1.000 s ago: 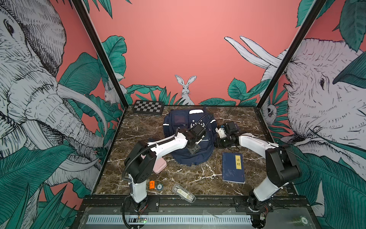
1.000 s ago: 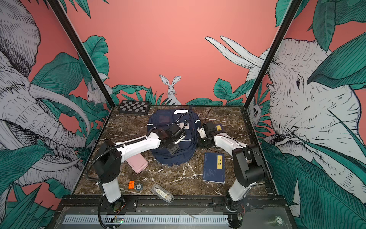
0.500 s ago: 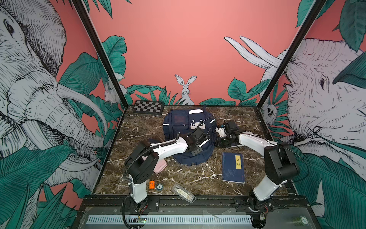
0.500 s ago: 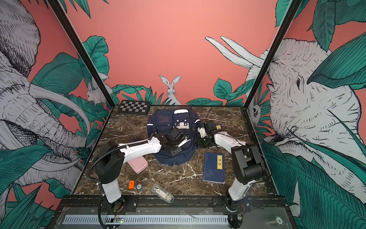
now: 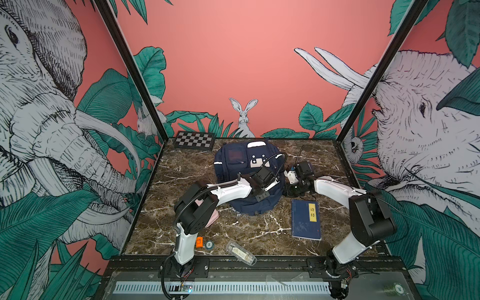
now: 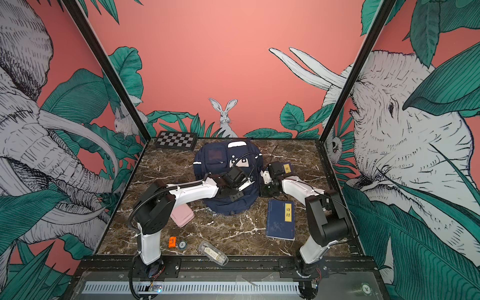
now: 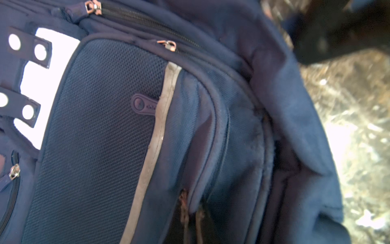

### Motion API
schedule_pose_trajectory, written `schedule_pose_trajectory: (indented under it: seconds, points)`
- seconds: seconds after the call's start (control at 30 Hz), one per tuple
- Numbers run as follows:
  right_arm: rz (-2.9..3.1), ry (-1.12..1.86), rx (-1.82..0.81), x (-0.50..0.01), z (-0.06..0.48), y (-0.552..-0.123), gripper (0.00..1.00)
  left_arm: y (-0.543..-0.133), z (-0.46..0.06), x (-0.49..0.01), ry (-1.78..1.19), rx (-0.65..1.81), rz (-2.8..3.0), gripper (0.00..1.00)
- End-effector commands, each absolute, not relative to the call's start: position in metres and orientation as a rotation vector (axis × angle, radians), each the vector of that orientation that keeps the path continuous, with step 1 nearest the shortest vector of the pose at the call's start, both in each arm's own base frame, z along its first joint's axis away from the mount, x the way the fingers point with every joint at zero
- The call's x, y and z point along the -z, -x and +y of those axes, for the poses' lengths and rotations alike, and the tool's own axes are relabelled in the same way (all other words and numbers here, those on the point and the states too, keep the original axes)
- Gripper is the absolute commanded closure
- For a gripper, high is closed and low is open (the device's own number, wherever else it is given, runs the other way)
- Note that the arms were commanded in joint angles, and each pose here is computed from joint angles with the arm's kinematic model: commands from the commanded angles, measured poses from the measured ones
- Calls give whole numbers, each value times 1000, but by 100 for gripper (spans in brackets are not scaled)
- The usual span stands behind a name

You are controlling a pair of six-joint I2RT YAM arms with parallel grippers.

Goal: Pack books, pencil case, and school supplies into a backpack
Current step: Unzip the student bag at the top-center of the table.

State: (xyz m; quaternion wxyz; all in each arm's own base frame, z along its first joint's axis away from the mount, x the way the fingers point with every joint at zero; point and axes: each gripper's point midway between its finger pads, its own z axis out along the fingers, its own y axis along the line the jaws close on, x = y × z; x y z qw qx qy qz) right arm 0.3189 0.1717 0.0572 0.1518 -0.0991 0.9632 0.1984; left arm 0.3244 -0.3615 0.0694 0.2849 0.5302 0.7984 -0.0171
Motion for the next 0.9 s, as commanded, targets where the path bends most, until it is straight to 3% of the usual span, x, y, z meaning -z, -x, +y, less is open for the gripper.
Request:
schedule_pose_trajectory:
  seconds: [0.0, 0.27, 0.6, 0.87]
  points:
    - [2751, 351, -496, -66, 178, -300, 100, -339, -380, -98, -1303, 225, 2112, 100]
    - [2706, 399, -561, -69, 223, -276, 100, -347, -391, -120, -1204, 455, 2133, 100]
    - [2594, 413, -808, -103, 312, -261, 100, -365, -393, -146, -1140, 528, 2132, 100]
    - [2589, 368, -902, -90, 353, -261, 100, -380, -394, -167, -1049, 665, 2124, 100]
